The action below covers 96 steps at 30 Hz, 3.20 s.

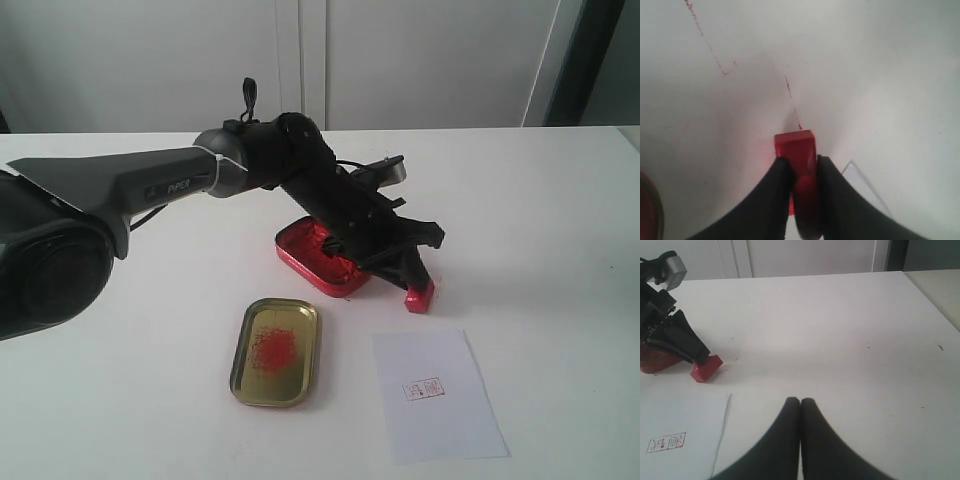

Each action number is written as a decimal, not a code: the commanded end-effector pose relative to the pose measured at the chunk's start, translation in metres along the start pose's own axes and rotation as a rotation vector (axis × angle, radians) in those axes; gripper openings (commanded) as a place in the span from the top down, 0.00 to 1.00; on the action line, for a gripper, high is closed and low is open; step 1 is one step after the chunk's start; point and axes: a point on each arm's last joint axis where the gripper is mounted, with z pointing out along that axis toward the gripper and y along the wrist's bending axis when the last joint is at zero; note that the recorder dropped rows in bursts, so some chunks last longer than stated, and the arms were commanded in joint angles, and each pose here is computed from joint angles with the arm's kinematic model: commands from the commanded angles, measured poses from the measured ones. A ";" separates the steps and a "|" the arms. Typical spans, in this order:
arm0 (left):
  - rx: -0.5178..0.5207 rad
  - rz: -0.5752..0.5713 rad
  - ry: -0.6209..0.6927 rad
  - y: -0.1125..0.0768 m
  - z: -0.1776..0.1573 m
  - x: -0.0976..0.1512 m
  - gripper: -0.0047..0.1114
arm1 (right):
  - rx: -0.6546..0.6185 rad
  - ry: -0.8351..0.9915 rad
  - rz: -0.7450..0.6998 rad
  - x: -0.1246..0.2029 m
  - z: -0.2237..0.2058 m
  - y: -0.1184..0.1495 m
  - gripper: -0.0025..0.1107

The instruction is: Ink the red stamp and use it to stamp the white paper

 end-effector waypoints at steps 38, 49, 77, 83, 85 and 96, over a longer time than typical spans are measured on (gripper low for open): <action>-0.066 0.072 -0.016 -0.004 -0.047 -0.009 0.96 | 0.007 -0.015 -0.007 0.000 0.000 -0.001 0.98; -0.260 0.159 0.037 -0.009 -0.081 -0.007 0.96 | 0.007 -0.015 -0.007 0.000 0.000 -0.001 0.98; -0.693 -0.433 0.110 0.126 -0.235 0.024 0.96 | 0.007 -0.015 -0.007 0.000 0.000 -0.001 0.98; -0.734 -0.452 0.168 0.134 -0.239 0.041 0.96 | 0.007 -0.015 -0.007 0.000 0.000 -0.001 0.98; -0.747 -0.461 0.197 0.136 -0.239 0.048 0.96 | 0.007 -0.015 -0.007 0.000 0.000 -0.001 0.98; -0.809 -0.461 0.259 0.117 -0.254 0.089 0.96 | 0.007 -0.015 -0.007 0.000 0.000 -0.001 0.98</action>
